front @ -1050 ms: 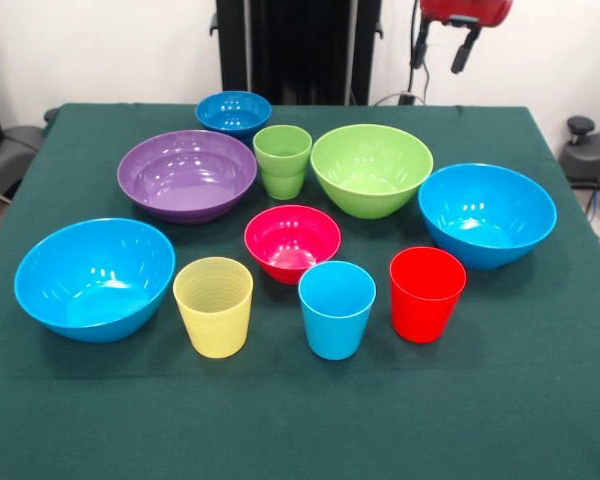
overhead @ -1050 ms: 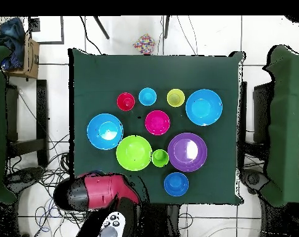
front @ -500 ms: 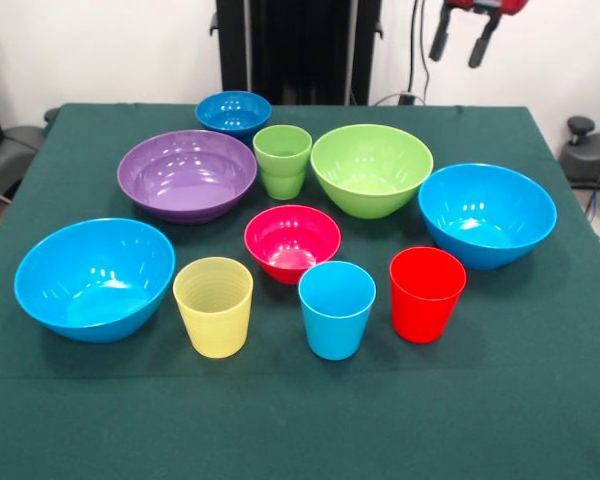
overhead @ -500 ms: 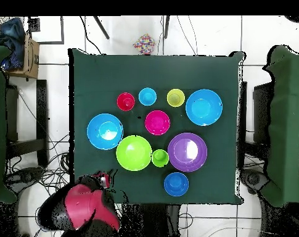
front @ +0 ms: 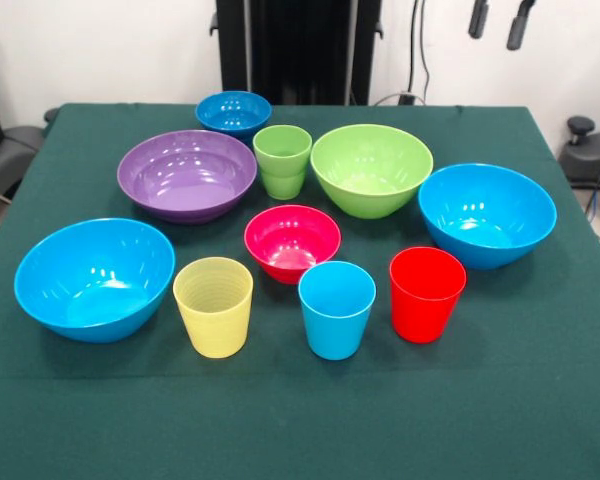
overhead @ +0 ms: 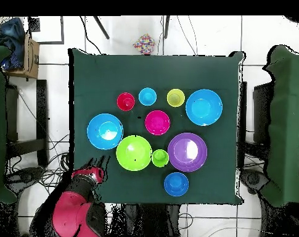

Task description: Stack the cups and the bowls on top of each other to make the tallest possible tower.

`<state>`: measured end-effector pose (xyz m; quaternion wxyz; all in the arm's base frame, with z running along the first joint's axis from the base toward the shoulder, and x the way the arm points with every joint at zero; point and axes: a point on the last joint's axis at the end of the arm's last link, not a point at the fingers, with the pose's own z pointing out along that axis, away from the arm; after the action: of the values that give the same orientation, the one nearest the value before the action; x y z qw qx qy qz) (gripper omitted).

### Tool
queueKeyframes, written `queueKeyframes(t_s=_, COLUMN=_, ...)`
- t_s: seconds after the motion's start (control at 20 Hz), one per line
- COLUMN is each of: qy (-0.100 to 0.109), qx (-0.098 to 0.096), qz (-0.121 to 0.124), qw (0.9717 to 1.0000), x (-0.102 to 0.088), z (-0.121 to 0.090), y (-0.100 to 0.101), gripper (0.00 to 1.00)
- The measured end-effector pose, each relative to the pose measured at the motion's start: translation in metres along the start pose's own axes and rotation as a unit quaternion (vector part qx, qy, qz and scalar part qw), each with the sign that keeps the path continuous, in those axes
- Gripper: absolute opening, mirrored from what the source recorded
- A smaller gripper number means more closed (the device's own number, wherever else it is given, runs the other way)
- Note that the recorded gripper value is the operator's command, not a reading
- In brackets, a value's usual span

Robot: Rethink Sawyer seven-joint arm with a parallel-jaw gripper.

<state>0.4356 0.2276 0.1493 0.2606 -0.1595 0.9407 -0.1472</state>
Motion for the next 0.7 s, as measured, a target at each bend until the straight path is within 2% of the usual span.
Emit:
queueKeyframes(t_s=0.25, qy=-0.04, qx=0.02, qz=-0.003, qw=0.999, x=-0.01, z=-0.002, y=-0.016, gripper=1.0)
queueKeyframes(t_s=0.5, qy=-0.048, qx=0.037, qz=0.002, qw=0.9982, x=-0.014, z=-0.003, y=-0.031, gripper=1.0)
queueKeyframes(t_s=0.7, qy=-0.049, qx=0.039, qz=0.01, qw=0.998, x=-0.017, z=-0.003, y=-0.037, gripper=1.0)
